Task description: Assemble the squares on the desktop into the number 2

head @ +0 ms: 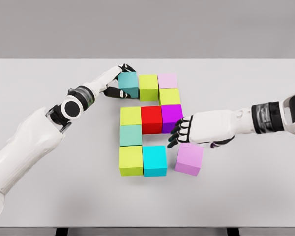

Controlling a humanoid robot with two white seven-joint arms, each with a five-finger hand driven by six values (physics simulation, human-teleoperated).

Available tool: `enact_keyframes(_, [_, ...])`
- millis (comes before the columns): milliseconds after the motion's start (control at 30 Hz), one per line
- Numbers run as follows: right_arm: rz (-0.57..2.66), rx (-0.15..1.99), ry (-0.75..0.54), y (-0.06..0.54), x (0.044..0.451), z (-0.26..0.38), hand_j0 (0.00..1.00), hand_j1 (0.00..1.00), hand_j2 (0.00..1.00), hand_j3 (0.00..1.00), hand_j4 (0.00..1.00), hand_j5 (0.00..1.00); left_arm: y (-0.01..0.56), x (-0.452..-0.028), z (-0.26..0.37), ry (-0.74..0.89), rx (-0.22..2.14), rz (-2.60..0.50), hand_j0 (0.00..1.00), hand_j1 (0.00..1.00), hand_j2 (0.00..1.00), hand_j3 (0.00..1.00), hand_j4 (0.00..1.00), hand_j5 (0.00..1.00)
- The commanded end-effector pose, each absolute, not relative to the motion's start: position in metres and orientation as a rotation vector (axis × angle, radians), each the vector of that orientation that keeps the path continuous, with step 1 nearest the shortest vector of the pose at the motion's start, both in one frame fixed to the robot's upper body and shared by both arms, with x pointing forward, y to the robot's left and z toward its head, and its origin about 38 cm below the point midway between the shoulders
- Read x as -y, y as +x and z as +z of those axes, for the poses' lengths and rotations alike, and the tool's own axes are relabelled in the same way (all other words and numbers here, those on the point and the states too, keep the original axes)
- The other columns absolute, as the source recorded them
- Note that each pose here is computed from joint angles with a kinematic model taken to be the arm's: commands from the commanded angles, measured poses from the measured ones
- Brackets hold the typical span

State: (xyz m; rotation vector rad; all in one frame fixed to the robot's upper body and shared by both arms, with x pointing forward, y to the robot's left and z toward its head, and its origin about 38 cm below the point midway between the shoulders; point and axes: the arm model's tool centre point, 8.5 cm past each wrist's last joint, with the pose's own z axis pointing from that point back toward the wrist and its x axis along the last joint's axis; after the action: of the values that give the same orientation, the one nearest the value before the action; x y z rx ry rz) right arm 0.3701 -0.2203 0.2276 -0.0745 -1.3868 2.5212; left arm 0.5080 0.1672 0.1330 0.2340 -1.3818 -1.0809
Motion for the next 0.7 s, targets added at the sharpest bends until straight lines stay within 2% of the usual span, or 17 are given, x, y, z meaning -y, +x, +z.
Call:
enact_keyframes(0, [2.481,1.414,-0.109,0.374,0.229,0.242,1.0,1.0,1.0,1.0,1.0,1.0,0.508,-0.167,0.133,0.235,1.383,-1.08,0.68,0.68,0.68,0.68,0.68,0.68])
enact_keyframes(100, [2.464,1.405,-0.149,0.376,0.242,0.251,1.0,1.0,1.0,1.0,1.0,1.0,0.508,-0.167,0.133,0.235,1.382,-1.078,0.75,0.75,0.75,0.75,0.75,0.75])
enact_keyframes(267, [2.441,1.369,-0.245,0.379,0.268,0.268,1.0,1.0,1.0,1.0,1.0,1.0,0.508,-0.168,0.132,0.235,1.382,-1.077,0.79,0.79,0.79,0.79,0.79,0.79])
enact_keyframes(500, [2.422,1.257,-0.318,0.374,0.305,0.275,1.0,1.0,1.0,1.0,1.0,1.0,0.507,-0.168,0.131,0.236,1.381,-1.076,0.86,0.86,0.86,0.86,0.86,0.86])
enact_keyframes(667, [2.42,1.146,-0.231,0.359,0.321,0.245,1.0,1.0,1.0,1.0,1.0,1.0,0.507,-0.168,0.131,0.237,1.382,-1.075,0.87,0.87,0.87,0.87,0.87,0.87])
